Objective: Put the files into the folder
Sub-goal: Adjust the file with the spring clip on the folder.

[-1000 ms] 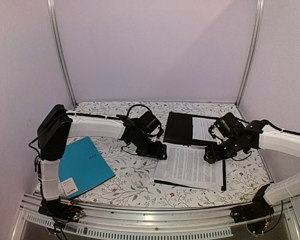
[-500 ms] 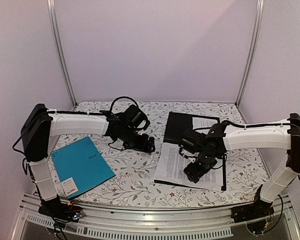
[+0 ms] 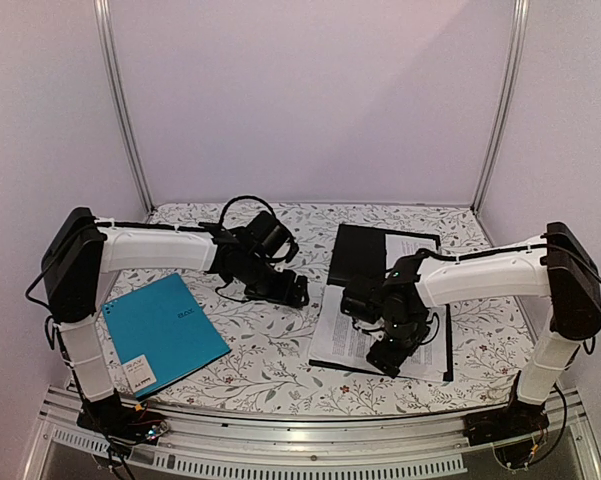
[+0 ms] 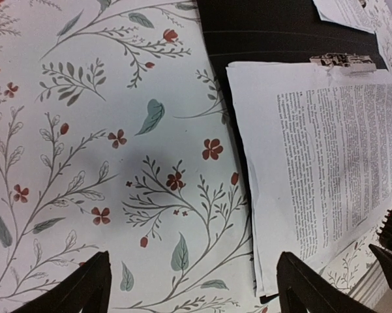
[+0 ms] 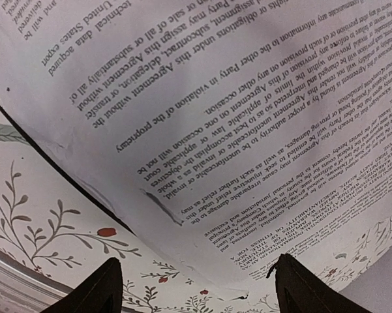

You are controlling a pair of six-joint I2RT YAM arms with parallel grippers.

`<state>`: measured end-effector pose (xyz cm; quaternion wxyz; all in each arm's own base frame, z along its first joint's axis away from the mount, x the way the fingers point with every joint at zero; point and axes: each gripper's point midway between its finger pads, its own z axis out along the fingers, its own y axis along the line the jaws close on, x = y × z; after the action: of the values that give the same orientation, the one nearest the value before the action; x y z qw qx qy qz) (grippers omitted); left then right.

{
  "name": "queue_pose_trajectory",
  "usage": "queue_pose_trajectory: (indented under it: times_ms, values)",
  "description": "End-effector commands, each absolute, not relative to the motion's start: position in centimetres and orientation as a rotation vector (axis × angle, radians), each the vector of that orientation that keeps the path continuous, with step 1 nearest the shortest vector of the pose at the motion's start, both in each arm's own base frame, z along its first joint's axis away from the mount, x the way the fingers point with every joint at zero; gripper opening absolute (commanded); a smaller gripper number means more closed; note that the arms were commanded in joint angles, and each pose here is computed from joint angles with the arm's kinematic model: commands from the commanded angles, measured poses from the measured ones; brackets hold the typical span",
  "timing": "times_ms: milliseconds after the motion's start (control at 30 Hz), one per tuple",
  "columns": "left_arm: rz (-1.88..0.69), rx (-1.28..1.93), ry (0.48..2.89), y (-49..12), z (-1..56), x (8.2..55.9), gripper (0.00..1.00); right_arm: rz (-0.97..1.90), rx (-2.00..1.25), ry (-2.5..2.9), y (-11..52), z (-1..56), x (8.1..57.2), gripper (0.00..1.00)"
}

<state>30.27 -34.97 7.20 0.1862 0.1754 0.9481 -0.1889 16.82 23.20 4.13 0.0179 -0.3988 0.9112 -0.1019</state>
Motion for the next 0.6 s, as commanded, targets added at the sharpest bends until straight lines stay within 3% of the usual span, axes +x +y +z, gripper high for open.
queue_pose_trajectory:
  times_ms: [0, 567]
  values:
    - [-0.554, 0.483, 2.659, -34.71, 7.52, 30.51, 0.88, -0.417, -1.268, 2.827, 22.71, 3.82, 17.11, 0.80]
    - [-0.579, 0.465, 2.670, -34.68, 7.20, 30.17, 0.88, -0.514, -1.259, 2.831, 22.17, 2.87, 17.58, 0.80]
